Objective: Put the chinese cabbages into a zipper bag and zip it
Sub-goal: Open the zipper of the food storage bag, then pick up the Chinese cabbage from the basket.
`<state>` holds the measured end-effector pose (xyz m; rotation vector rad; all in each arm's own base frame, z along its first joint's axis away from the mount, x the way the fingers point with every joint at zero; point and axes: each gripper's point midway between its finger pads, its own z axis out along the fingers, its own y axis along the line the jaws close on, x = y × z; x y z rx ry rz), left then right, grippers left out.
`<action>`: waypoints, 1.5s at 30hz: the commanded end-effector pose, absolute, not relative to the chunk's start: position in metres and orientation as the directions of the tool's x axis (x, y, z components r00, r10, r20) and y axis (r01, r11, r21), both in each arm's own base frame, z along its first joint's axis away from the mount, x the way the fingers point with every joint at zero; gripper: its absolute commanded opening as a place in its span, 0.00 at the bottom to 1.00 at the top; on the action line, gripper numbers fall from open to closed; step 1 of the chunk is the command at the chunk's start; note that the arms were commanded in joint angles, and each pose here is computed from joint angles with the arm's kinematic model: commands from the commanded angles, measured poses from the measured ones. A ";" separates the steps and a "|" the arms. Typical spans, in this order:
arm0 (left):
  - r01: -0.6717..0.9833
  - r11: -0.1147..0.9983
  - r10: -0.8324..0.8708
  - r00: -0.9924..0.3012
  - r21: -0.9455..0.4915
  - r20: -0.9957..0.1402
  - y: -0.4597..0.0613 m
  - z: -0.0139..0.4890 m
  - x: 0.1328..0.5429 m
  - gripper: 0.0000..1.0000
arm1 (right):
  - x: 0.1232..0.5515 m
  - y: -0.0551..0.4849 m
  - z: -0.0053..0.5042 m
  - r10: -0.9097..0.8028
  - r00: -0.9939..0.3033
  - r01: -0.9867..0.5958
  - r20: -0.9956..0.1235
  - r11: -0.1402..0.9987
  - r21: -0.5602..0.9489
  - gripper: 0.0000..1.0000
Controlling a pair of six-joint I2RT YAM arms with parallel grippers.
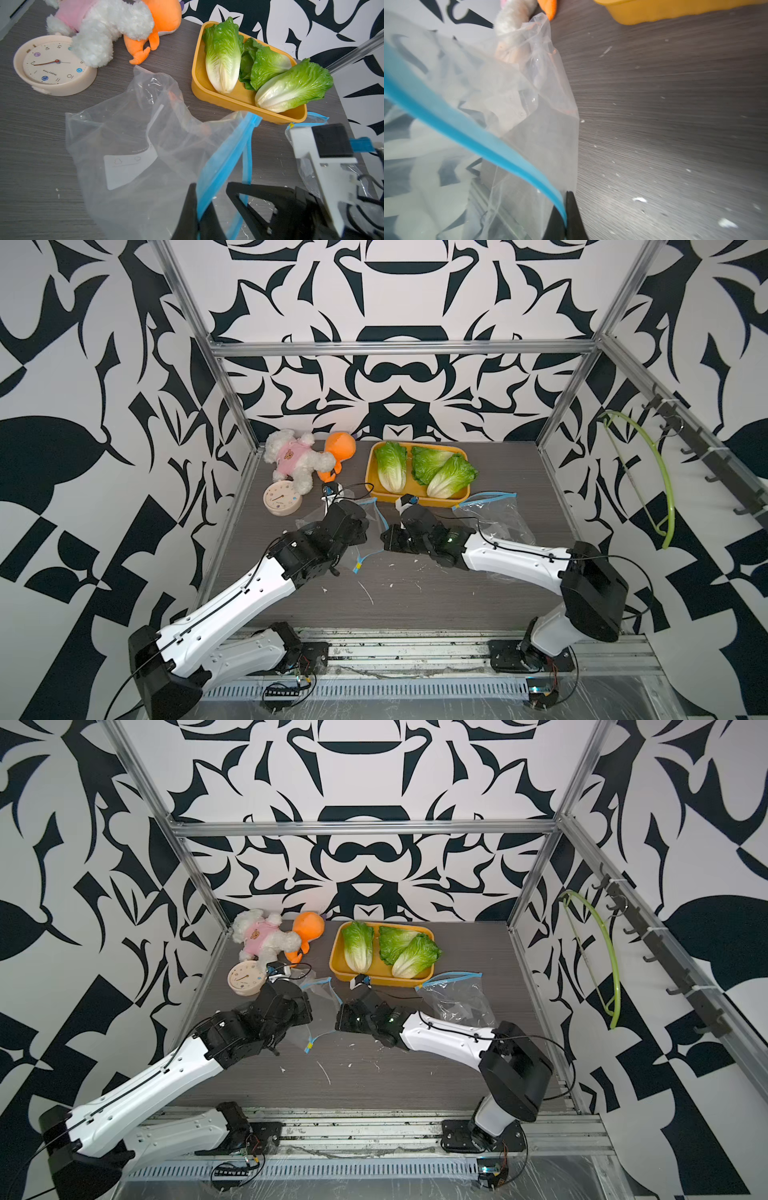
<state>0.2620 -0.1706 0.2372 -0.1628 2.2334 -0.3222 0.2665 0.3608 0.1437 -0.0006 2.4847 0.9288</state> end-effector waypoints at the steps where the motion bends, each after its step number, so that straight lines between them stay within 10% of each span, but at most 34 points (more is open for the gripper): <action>1: -0.032 0.966 -0.223 -0.599 -0.255 -0.769 -0.159 0.239 0.266 0.00 | 0.266 0.336 0.156 0.144 -0.866 -0.146 -0.478 0.843 0.518 0.00; 7: -0.016 0.970 -0.205 -0.600 -0.244 -0.773 -0.162 0.242 0.268 0.00 | 0.267 0.308 0.141 0.116 -0.869 -0.082 -0.481 0.925 0.372 0.01; 23: -0.006 0.984 -0.139 -0.658 -0.179 -0.740 -0.168 0.237 0.270 0.00 | 0.268 0.329 0.228 -0.075 -0.782 -0.402 -0.619 0.819 0.409 0.46; 45: 0.025 0.963 -0.174 -0.705 -0.269 -0.688 -0.217 0.212 0.305 0.00 | 0.467 0.141 0.255 0.196 -0.680 -0.154 -0.707 0.904 0.398 0.66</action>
